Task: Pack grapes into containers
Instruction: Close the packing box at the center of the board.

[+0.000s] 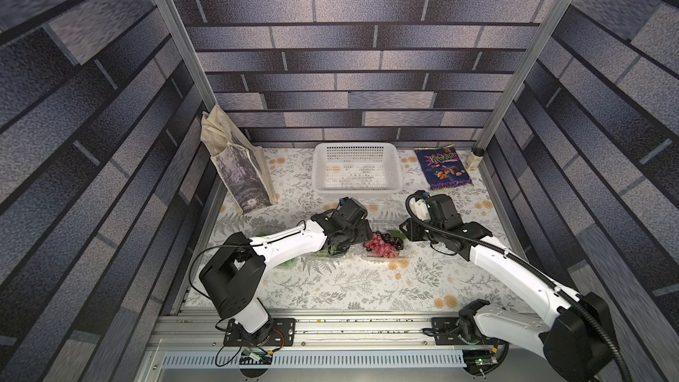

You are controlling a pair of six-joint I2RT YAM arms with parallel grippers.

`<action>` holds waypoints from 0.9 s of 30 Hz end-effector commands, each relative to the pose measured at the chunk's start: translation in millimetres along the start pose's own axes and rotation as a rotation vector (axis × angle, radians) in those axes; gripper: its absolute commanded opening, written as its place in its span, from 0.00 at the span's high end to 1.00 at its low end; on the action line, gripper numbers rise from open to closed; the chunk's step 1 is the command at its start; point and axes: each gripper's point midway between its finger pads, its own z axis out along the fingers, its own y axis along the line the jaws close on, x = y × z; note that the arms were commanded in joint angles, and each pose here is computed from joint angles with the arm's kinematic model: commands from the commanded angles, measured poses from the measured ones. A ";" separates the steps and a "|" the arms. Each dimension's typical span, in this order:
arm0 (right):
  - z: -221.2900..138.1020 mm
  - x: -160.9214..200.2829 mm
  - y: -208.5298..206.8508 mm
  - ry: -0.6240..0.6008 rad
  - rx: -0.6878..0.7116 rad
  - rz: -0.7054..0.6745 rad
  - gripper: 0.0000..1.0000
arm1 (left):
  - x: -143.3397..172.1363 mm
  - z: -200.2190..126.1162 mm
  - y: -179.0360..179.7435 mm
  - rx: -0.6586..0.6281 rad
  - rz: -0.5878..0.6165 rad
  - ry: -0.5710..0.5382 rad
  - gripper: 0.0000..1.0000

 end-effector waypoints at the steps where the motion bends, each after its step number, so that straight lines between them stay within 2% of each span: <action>1: 0.5 3.7 -5.7 0.009 0.007 0.009 0.70 | 1.4 -10.9 21.3 -0.062 -0.030 -0.008 0.28; 3: 0.0 1.9 -8.0 0.004 0.012 0.017 0.69 | 0.2 -12.9 21.2 -0.056 -0.031 -0.013 0.27; 6: -0.1 -0.2 -14.9 -0.001 0.026 0.043 0.62 | -8.1 -18.1 9.8 -0.027 -0.016 -0.036 0.24; 9: 2.3 -4.4 -22.8 -0.007 0.025 0.086 0.51 | -21.7 -20.1 -4.7 -0.008 0.005 -0.057 0.18; 14: 9.2 -15.3 -33.2 -0.019 -0.005 0.160 0.35 | -43.2 -10.1 -24.4 -0.004 0.029 -0.046 0.15; 21: 21.8 -25.7 -46.6 -0.035 -0.013 0.208 0.30 | -65.7 11.9 -24.1 -0.014 -0.008 -0.029 0.14; 27: 36.9 -28.2 -50.3 -0.032 -0.046 0.227 0.27 | -73.2 28.1 -16.6 -0.036 -0.034 -0.012 0.14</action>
